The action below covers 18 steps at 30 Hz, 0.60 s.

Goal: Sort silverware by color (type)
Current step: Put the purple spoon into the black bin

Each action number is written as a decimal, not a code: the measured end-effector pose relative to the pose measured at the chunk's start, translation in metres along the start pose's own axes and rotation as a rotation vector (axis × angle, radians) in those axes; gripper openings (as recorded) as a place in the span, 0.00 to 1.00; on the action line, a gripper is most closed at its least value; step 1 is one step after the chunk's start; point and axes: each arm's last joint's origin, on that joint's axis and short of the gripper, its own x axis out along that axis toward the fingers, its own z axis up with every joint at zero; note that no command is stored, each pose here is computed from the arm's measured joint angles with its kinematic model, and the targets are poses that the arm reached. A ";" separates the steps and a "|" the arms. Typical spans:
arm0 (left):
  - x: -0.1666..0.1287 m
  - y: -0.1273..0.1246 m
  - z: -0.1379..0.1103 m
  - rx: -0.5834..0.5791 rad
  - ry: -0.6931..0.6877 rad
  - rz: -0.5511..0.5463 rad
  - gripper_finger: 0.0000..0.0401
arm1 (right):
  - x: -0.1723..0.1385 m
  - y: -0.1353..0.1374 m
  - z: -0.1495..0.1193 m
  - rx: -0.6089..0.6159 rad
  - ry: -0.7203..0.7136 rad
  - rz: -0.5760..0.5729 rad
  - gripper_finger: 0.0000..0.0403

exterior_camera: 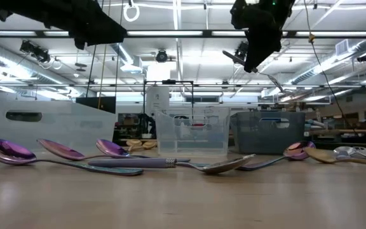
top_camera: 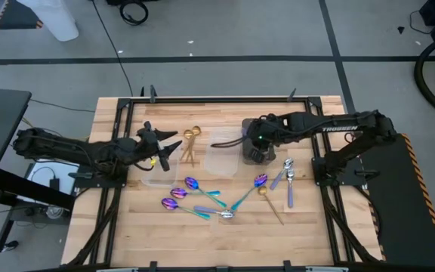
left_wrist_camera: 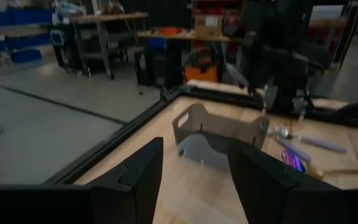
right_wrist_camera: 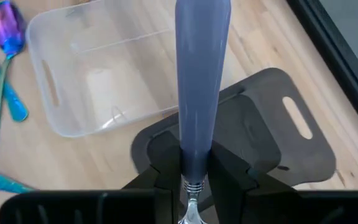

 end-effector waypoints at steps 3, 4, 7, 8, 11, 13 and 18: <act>0.000 0.000 0.001 0.006 0.026 0.003 0.47 | 0.004 -0.009 0.003 0.014 0.004 -0.019 0.18; 0.000 0.000 0.001 0.009 0.031 0.004 0.47 | 0.005 -0.011 0.005 0.018 0.003 -0.027 0.18; 0.000 0.000 0.001 0.013 0.035 0.004 0.47 | 0.010 -0.020 0.008 0.041 -0.005 -0.045 0.18; 0.000 0.000 0.001 0.013 0.035 0.004 0.47 | 0.012 -0.023 0.009 0.053 -0.015 -0.046 0.18; 0.000 0.000 0.001 0.014 0.035 0.004 0.47 | 0.021 -0.032 0.007 0.075 0.000 -0.060 0.18; 0.000 0.000 0.001 0.019 0.035 0.003 0.47 | 0.028 -0.037 0.006 0.093 -0.005 -0.049 0.18; 0.000 0.000 0.001 0.022 0.036 0.003 0.47 | 0.047 -0.047 0.000 0.138 -0.011 -0.001 0.18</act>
